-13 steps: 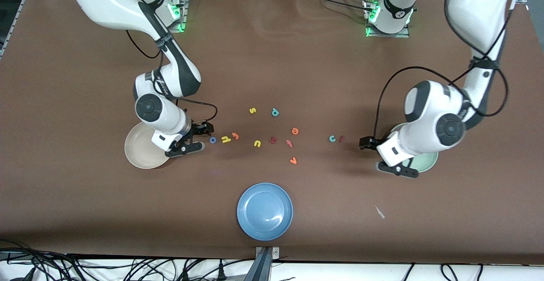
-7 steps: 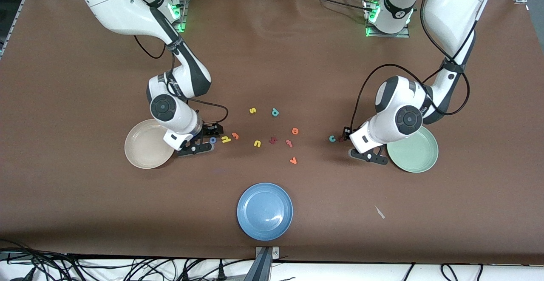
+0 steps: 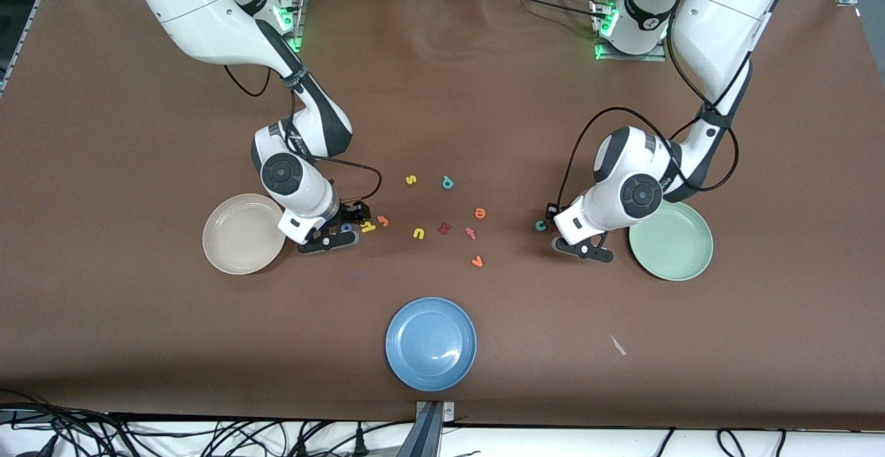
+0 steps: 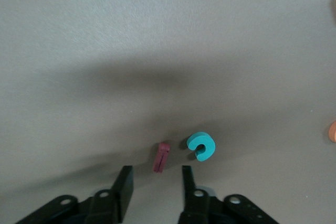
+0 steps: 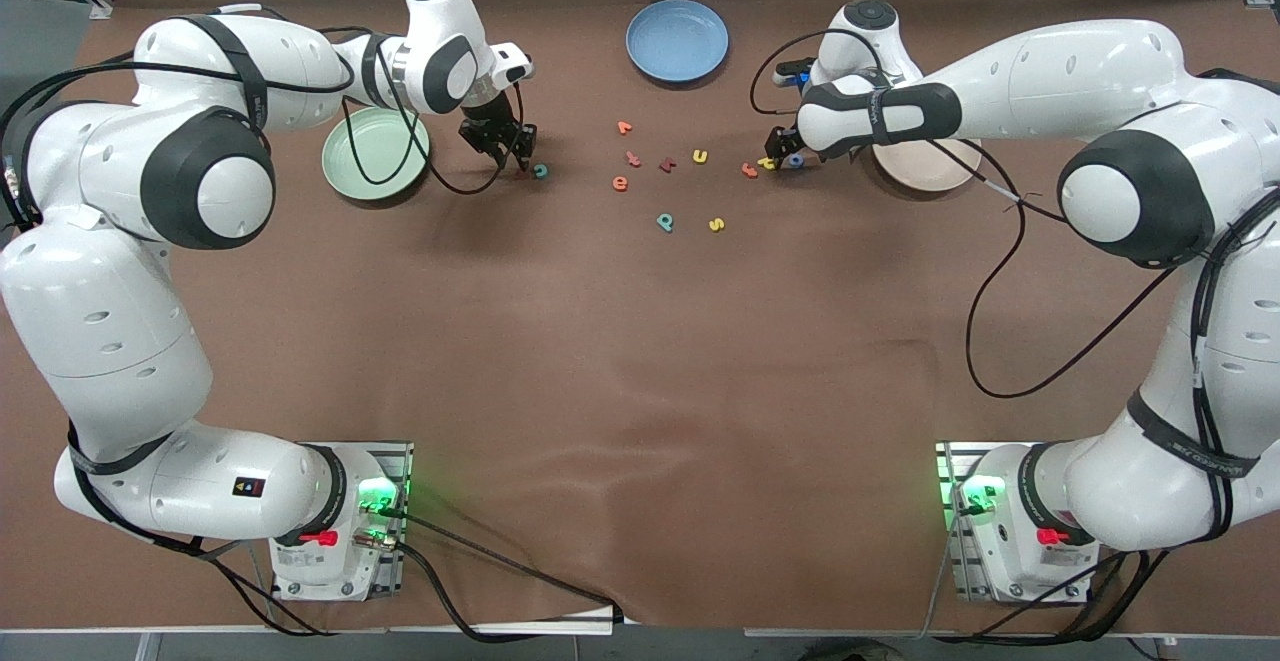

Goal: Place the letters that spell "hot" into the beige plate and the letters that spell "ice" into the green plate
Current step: 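Grasp the blue o and maroon letter with the right and left grippers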

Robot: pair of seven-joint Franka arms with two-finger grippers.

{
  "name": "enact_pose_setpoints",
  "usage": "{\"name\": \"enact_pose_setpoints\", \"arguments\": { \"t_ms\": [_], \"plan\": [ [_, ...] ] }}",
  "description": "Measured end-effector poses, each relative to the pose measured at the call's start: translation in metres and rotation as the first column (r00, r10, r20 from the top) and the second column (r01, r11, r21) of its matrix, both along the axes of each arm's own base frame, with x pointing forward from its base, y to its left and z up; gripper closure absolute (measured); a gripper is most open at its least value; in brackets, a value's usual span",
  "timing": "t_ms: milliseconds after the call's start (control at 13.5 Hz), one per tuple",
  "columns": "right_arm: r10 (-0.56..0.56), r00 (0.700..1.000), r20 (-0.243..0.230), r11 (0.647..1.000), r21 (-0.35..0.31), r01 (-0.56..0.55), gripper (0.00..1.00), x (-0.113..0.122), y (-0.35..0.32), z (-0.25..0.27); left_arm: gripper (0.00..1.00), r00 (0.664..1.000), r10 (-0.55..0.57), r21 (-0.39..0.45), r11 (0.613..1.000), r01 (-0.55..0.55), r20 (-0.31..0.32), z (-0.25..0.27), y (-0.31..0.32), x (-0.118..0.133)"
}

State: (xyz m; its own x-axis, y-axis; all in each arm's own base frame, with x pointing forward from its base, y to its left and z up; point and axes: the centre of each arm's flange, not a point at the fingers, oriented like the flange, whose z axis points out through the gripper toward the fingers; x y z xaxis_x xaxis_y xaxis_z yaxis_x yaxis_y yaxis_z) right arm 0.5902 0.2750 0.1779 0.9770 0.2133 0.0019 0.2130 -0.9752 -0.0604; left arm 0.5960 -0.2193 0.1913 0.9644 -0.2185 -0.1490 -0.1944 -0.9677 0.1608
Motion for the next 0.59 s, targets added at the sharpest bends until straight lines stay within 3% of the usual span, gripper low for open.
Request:
{"name": "enact_pose_setpoints", "arguments": {
  "t_ms": [593],
  "plan": [
    [0.000, 1.000, 0.000, 1.000, -0.004, 0.000, 0.13, -0.001, -0.005, -0.008, 0.60, 1.000, 0.023, -0.007, 1.000, -0.023, 0.019, -0.018, -0.012, -0.003]
  ]
}}
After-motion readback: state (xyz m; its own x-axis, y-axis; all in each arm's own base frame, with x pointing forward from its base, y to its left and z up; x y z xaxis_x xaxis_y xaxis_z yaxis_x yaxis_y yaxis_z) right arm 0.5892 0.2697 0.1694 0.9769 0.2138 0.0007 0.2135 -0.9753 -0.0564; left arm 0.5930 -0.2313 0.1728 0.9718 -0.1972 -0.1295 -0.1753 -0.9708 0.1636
